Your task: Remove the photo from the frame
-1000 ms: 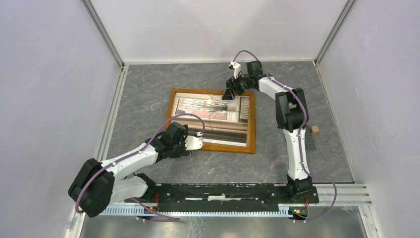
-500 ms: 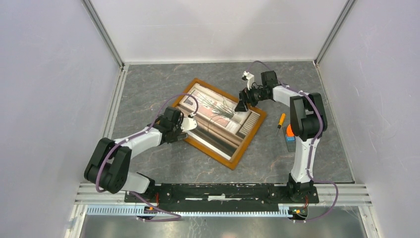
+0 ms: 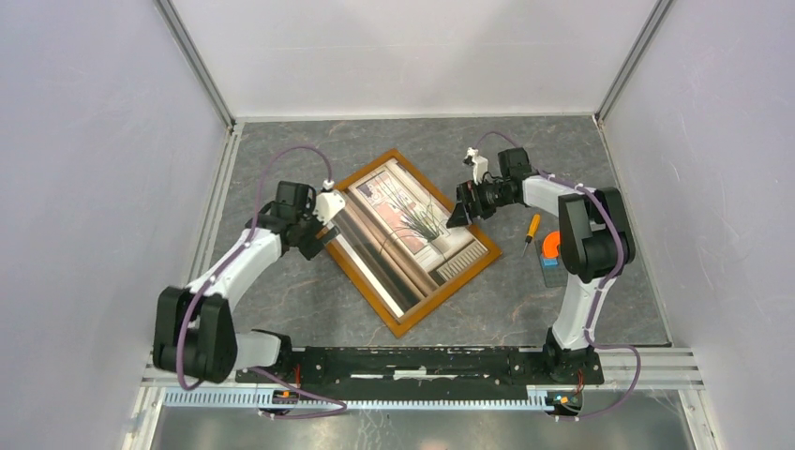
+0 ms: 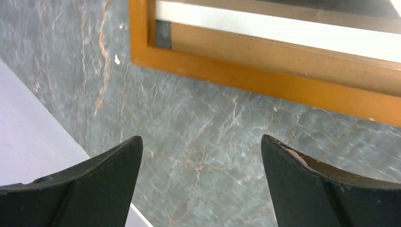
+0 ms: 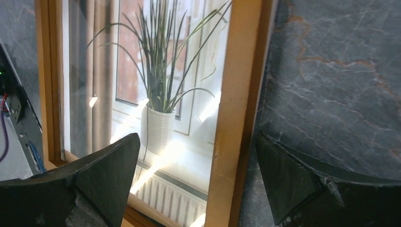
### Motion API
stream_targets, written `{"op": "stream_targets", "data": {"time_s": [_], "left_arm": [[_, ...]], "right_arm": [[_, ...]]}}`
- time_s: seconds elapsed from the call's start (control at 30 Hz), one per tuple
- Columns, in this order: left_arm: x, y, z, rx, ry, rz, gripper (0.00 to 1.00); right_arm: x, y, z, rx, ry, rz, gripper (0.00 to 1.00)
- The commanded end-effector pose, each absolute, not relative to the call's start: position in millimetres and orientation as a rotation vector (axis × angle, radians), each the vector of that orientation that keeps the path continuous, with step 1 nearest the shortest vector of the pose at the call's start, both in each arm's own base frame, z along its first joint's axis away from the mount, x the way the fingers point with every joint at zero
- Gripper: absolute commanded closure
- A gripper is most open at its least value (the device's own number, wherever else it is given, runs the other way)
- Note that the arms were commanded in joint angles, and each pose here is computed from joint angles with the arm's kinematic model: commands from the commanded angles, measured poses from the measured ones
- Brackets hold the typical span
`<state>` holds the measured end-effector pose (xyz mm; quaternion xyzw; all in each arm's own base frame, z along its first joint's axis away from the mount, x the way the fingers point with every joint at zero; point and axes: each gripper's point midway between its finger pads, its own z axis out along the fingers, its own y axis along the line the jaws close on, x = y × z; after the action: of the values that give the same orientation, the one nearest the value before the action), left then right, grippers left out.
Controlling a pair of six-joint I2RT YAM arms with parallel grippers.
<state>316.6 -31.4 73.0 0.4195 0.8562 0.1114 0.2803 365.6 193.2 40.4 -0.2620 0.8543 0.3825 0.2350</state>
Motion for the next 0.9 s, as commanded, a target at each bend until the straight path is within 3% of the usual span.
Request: {"op": "stream_targets", "data": {"time_s": [0.0, 0.2, 0.43, 0.87], "left_arm": [[293.2, -33.9, 100.8, 0.843, 2.402, 0.127, 0.0], [295.6, -33.0, 122.3, 0.205, 2.57, -0.159, 0.0], [302.3, -50.1, 109.6, -0.407, 2.529, -0.626, 0.0], [333.2, -62.5, 48.6, -0.637, 2.474, -0.795, 0.0]], "right_arm": [[383.7, 182.4, 44.9, -0.663, 2.423, 0.977, 0.02], [397.8, 171.7, 38.6, -0.743, 2.486, 0.881, 0.02], [394.4, 169.8, 31.3, -0.811, 2.52, 0.855, 0.02], [322.2, 160.8, -10.7, -0.889, 2.675, 0.904, 0.02]]}}
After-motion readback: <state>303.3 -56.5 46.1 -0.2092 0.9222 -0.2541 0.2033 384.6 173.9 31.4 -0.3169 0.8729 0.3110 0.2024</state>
